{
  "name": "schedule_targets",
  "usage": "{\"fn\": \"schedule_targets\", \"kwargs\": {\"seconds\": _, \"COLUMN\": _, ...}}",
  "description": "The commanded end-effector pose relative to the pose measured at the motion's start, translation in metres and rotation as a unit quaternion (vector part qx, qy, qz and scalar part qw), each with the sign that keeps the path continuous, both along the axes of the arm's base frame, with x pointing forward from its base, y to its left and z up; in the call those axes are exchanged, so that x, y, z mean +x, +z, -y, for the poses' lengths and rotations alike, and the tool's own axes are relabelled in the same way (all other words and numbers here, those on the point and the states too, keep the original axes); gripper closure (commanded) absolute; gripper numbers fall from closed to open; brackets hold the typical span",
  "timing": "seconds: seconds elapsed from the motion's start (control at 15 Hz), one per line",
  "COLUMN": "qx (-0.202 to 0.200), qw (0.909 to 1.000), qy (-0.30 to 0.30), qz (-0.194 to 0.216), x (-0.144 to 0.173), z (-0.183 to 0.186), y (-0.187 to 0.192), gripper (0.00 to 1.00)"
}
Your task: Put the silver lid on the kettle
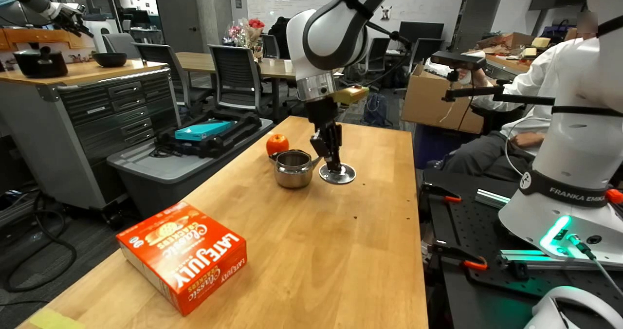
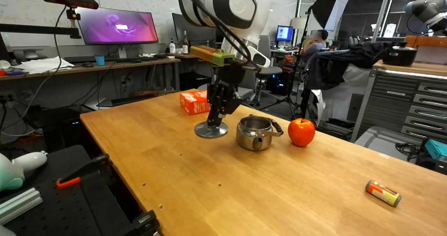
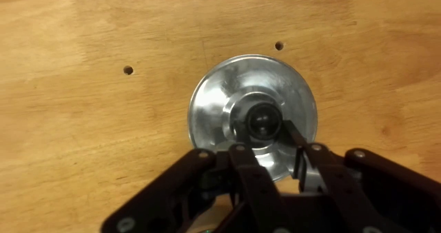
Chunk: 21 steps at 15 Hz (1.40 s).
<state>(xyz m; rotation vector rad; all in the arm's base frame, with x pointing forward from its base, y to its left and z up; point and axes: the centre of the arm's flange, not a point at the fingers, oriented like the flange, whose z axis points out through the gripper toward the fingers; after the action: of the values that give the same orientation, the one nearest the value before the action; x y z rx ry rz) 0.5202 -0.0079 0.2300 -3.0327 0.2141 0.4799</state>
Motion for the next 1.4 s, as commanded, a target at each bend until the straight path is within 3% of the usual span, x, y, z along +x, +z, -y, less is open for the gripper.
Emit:
{"fn": "schedule_targets", "kwargs": {"seconds": 0.0, "qx": -0.021, "qw": 0.9995, "qy": 0.013, "qz": 0.02, "x": -0.005, "z": 0.0, "y": 0.046, "gripper": 0.93}}
{"fn": "schedule_targets", "kwargs": {"seconds": 0.6, "qx": -0.02, "qw": 0.9921, "qy": 0.009, "qz": 0.123, "x": 0.008, "z": 0.024, "y": 0.119, "gripper": 0.93}}
{"fn": "schedule_targets", "kwargs": {"seconds": 1.33, "qx": -0.002, "qw": 0.9873, "qy": -0.018, "qz": 0.158, "x": 0.033, "z": 0.064, "y": 0.176, "gripper": 0.93}}
